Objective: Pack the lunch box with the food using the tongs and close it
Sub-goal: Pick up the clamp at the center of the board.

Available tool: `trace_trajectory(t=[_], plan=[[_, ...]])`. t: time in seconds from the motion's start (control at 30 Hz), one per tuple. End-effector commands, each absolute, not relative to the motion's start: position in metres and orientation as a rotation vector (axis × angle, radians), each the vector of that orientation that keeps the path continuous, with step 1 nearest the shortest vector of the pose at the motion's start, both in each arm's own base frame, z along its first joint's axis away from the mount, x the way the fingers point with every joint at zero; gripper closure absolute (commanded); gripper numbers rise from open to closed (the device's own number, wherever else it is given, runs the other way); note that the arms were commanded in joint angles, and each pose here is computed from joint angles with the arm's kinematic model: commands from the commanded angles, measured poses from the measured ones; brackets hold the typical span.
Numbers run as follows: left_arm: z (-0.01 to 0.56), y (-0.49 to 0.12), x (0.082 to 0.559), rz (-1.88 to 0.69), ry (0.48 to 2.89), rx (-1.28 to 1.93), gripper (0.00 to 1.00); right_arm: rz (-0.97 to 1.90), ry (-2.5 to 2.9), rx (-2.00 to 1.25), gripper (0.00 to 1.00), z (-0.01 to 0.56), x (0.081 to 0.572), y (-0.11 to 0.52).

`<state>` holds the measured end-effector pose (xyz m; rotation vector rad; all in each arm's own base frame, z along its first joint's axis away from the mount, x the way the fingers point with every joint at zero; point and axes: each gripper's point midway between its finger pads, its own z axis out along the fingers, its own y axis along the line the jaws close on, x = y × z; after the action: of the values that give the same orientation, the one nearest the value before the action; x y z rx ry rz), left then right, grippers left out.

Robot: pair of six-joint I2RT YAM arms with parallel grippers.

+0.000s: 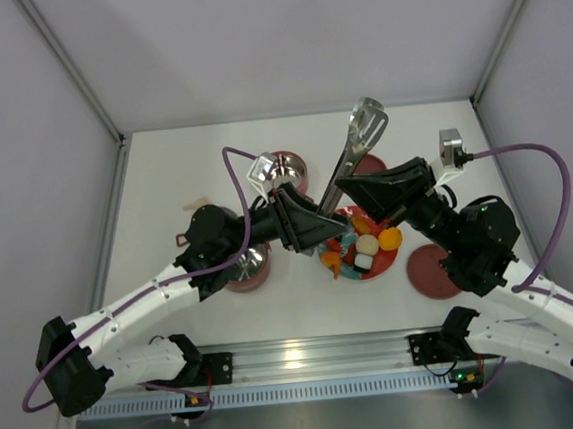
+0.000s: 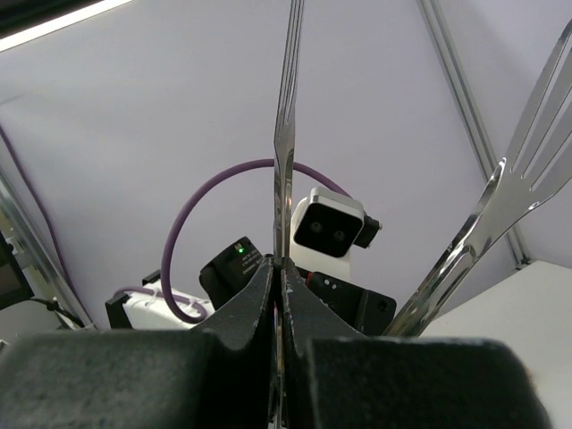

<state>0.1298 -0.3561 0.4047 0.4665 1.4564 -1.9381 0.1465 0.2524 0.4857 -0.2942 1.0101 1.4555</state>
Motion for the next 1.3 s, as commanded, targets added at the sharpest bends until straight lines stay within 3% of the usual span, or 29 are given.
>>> trace_trajectory(t=[0.0,0.67,1.0,1.1,1.27], plan=[[0.417,-0.351,0.133,-1.940,1.396,0.417,0.46,1.470,0.869,-0.309,1.00,0.515,0.126,0.237],[0.417,-0.350,0.135,-1.935,1.383,0.402,0.41,1.500,0.880,-0.282,1.00,0.507,0.125,0.234],[0.410,-0.350,0.141,-1.870,1.423,0.400,0.58,1.467,0.935,-0.245,1.00,0.500,0.134,0.234],[0.408,-0.351,0.143,-1.845,1.449,0.410,0.60,1.460,0.947,-0.229,0.91,0.498,0.136,0.232],[0.402,-0.351,0.148,-1.782,1.487,0.417,0.61,1.425,0.993,-0.204,0.61,0.494,0.143,0.230]])
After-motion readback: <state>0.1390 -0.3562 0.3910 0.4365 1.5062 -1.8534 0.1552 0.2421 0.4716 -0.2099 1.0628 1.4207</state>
